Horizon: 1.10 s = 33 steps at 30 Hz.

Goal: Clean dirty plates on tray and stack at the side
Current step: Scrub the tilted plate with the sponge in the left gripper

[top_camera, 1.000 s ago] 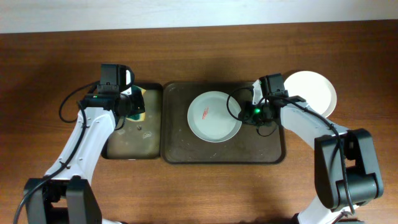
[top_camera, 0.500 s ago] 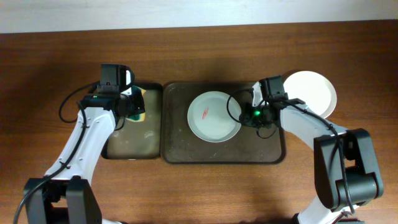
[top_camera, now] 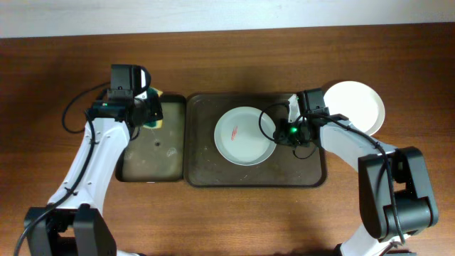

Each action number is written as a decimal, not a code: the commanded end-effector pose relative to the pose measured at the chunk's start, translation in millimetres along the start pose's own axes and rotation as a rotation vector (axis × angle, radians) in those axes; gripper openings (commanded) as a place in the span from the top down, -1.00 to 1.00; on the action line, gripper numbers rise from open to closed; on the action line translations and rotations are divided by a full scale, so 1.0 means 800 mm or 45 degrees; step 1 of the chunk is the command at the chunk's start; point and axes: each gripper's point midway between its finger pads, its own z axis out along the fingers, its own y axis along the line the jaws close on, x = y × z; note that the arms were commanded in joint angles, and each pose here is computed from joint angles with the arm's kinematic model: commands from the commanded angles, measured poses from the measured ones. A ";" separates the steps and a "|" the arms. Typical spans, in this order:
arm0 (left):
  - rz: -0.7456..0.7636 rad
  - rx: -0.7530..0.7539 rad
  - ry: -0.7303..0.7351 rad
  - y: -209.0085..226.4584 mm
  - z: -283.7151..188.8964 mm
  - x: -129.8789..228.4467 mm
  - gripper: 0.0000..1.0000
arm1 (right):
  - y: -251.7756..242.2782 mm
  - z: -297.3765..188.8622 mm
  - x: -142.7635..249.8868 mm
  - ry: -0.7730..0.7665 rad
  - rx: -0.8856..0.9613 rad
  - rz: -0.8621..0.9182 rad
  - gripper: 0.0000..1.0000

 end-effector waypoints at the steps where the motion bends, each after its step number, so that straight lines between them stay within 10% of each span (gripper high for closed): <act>1: 0.035 0.128 -0.041 -0.030 -0.021 -0.025 1.00 | 0.000 0.007 0.008 0.028 -0.015 -0.005 0.92; 5: 0.066 0.566 0.025 -0.111 -0.059 -0.033 1.00 | 0.010 0.010 0.012 0.036 -0.024 -0.033 0.92; 10: 0.207 0.653 0.151 -0.186 -0.032 0.011 1.00 | 0.019 0.013 0.014 0.037 -0.033 -0.057 0.92; 33: 0.257 0.445 0.560 -0.241 0.158 0.168 1.00 | 0.018 0.013 0.022 0.069 -0.024 -0.049 0.92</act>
